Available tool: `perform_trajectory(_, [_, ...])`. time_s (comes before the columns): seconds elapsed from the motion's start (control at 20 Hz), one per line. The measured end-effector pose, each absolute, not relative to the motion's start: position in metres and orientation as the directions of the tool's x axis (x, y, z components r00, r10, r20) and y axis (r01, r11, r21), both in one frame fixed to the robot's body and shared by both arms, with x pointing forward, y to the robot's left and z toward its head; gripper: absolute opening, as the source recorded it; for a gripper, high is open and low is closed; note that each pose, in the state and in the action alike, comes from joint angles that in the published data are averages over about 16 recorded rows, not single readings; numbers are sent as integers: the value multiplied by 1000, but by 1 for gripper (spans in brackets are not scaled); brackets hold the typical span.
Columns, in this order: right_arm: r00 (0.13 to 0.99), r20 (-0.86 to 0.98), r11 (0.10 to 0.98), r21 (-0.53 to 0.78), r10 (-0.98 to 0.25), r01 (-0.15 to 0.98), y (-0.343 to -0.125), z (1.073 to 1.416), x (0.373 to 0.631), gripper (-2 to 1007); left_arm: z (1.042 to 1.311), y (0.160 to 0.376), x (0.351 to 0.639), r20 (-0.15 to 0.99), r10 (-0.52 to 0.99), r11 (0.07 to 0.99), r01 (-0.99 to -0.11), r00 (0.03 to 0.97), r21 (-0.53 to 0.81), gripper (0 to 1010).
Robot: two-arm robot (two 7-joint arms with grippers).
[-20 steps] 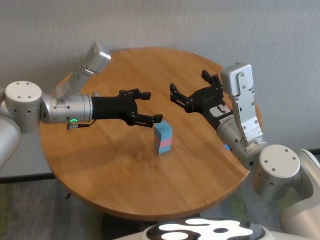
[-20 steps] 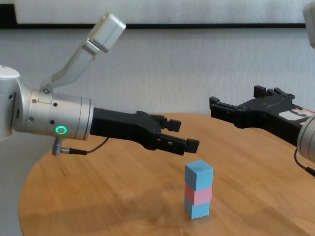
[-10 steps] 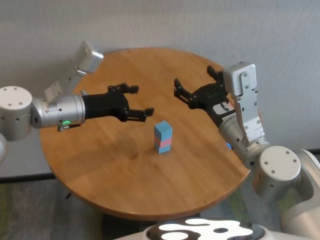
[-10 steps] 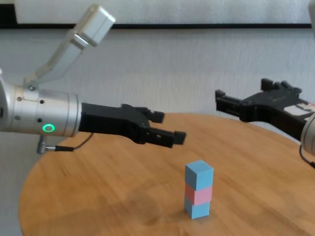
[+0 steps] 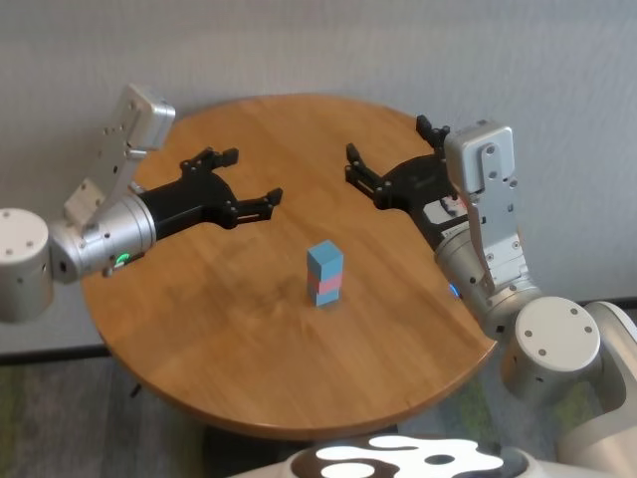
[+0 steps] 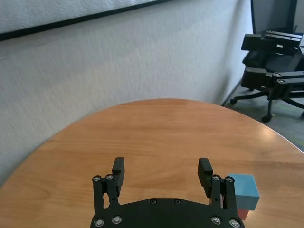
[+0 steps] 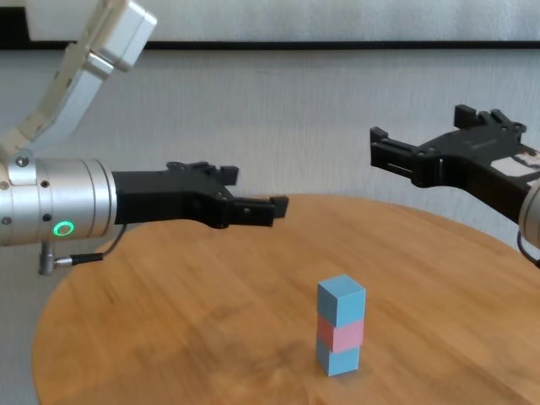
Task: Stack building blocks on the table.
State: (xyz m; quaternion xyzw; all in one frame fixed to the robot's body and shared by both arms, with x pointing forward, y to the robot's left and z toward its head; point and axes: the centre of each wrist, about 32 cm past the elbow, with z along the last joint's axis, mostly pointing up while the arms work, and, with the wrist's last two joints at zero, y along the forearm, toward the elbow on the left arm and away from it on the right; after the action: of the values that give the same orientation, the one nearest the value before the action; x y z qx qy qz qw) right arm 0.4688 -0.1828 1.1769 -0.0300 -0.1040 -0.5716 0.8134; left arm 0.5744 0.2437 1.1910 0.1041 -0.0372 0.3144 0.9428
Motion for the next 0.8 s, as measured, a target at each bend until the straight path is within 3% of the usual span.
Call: perform_trajectory(0.8, [346,208,363,48,-915,930,-181,1189,454,1005,1187,234,543,206,763,619,-784,613,38,1000])
